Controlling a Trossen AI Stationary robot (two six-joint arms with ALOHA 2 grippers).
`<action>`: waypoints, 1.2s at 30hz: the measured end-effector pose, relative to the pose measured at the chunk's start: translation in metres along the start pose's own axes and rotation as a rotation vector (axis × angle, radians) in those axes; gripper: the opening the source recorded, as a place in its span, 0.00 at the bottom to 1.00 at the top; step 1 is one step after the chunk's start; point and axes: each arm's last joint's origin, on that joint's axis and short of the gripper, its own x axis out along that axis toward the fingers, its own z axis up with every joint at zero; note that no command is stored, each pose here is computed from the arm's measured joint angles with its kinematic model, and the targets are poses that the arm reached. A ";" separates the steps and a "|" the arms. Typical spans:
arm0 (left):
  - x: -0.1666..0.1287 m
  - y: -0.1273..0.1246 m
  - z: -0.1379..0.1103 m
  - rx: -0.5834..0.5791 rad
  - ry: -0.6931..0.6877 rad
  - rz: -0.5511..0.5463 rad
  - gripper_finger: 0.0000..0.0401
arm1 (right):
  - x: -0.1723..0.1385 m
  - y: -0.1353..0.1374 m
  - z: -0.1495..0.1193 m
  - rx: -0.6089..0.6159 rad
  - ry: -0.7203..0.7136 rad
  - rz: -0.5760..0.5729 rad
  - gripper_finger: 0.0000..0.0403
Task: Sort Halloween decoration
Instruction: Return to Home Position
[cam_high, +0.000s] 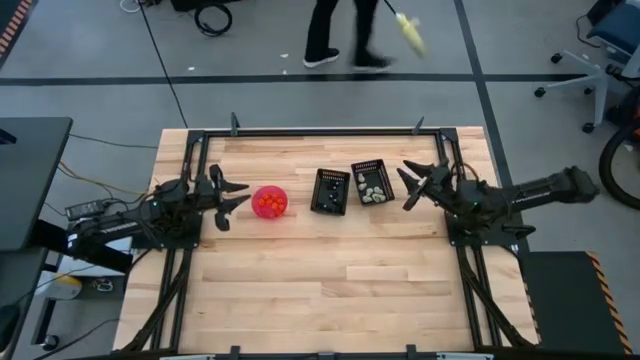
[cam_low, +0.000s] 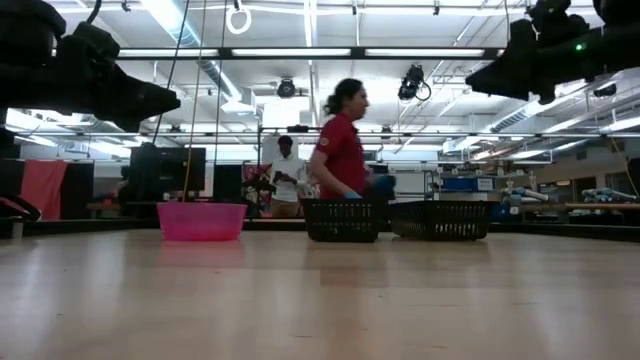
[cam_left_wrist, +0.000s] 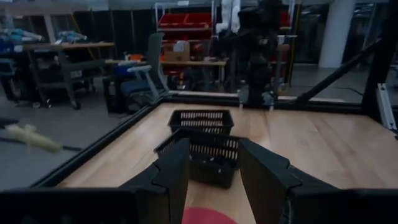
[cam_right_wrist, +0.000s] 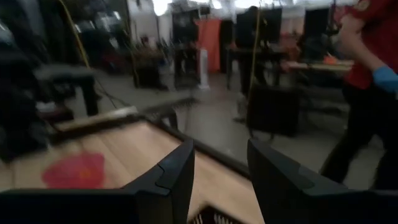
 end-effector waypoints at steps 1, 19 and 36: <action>0.000 -0.001 0.001 0.009 -0.006 -0.007 0.35 | -0.002 0.002 -0.001 0.003 0.017 0.000 0.38; -0.001 -0.005 0.016 -0.027 -0.167 -0.052 0.35 | -0.019 0.007 -0.042 0.162 0.033 0.349 0.38; -0.001 -0.005 0.014 -0.018 -0.143 -0.051 0.35 | -0.031 -0.005 -0.030 0.085 -0.063 0.228 0.38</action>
